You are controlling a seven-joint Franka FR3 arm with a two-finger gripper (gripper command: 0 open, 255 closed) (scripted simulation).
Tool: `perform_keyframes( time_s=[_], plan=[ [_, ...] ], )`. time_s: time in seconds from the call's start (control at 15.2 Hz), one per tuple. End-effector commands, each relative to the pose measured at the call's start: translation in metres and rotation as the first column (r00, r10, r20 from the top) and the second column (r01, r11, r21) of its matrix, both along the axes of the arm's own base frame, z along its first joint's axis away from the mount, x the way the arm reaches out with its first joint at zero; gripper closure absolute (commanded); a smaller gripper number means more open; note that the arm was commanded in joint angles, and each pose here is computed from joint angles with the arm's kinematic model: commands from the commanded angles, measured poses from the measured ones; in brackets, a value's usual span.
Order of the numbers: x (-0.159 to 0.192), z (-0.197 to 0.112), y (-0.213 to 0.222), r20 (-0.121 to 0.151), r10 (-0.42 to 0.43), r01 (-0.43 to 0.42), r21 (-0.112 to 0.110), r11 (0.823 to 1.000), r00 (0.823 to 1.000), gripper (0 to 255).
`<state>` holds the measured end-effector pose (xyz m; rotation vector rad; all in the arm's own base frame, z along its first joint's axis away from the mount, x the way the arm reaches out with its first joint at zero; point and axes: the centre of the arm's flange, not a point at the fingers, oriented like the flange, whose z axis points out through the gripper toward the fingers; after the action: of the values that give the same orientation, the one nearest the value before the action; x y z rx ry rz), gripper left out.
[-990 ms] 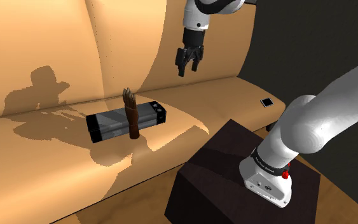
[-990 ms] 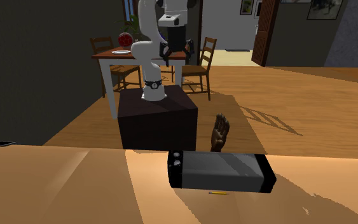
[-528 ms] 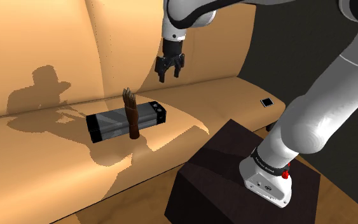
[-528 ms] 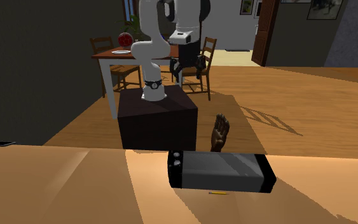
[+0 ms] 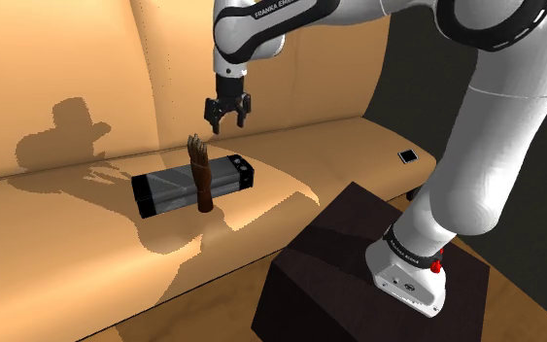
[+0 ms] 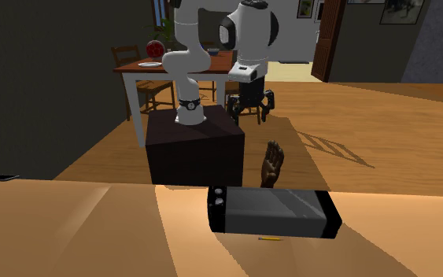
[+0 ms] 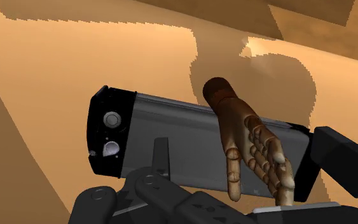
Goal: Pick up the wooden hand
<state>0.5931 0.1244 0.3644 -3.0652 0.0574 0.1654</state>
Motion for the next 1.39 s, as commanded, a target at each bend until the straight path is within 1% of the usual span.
perform_keyframes(
  time_s=[0.0, 0.73, 1.19, 1.32],
  plan=[
    [0.021, -0.017, 0.003, -0.002, -0.013, 0.013, 0.002, 1.0, 1.0, 0],
    [0.131, -0.097, 0.036, -0.01, -0.079, 0.079, 0.01, 0.997, 0.997, 0],
    [0.131, -0.134, 0.036, -0.01, -0.079, 0.079, 0.01, 0.997, 0.997, 0],
    [0.131, -0.137, 0.036, -0.01, -0.079, 0.079, 0.01, 0.997, 0.997, 0]
  ],
)
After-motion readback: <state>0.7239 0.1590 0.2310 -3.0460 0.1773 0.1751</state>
